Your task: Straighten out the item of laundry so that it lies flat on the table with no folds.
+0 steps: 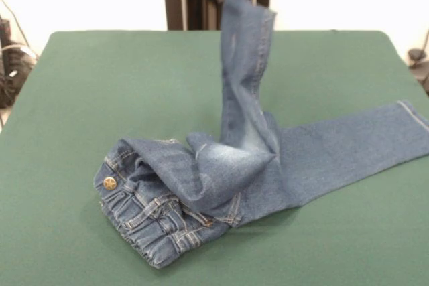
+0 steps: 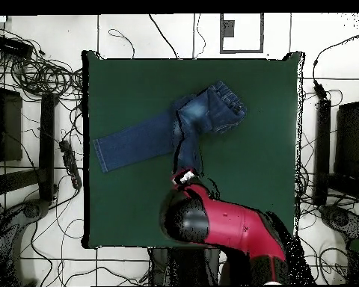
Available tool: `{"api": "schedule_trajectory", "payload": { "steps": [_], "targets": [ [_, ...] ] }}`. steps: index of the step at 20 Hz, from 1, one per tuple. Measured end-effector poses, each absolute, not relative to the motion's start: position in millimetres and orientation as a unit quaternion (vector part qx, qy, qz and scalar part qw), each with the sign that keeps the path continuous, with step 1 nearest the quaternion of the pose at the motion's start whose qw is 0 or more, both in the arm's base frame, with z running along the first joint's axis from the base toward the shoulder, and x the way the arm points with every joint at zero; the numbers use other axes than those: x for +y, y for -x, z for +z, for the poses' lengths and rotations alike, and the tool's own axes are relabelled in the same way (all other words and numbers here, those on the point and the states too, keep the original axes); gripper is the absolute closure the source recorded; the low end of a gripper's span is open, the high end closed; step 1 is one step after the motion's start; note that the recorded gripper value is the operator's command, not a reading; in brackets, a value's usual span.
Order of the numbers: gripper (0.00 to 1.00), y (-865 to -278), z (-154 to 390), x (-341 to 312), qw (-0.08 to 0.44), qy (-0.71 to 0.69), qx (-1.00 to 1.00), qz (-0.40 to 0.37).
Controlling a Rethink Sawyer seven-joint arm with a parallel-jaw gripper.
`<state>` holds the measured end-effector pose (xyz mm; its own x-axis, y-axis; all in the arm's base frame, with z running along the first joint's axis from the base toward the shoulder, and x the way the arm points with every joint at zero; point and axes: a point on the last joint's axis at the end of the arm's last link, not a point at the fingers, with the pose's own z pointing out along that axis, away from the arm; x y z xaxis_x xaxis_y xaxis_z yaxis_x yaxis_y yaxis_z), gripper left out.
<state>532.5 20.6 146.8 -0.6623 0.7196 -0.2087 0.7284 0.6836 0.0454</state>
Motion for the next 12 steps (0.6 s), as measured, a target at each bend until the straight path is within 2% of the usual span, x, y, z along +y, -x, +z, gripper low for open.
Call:
{"api": "schedule_trajectory", "payload": {
  "steps": [1,6,12],
  "targets": [
    [1.00,-522,125,9,0.112,-0.406,0.907,-0.018],
    [1.00,-492,85,10,0.099,-0.412,0.906,-0.016],
    [1.00,-446,55,34,0.050,-0.402,0.914,-0.021]
  ]
}}
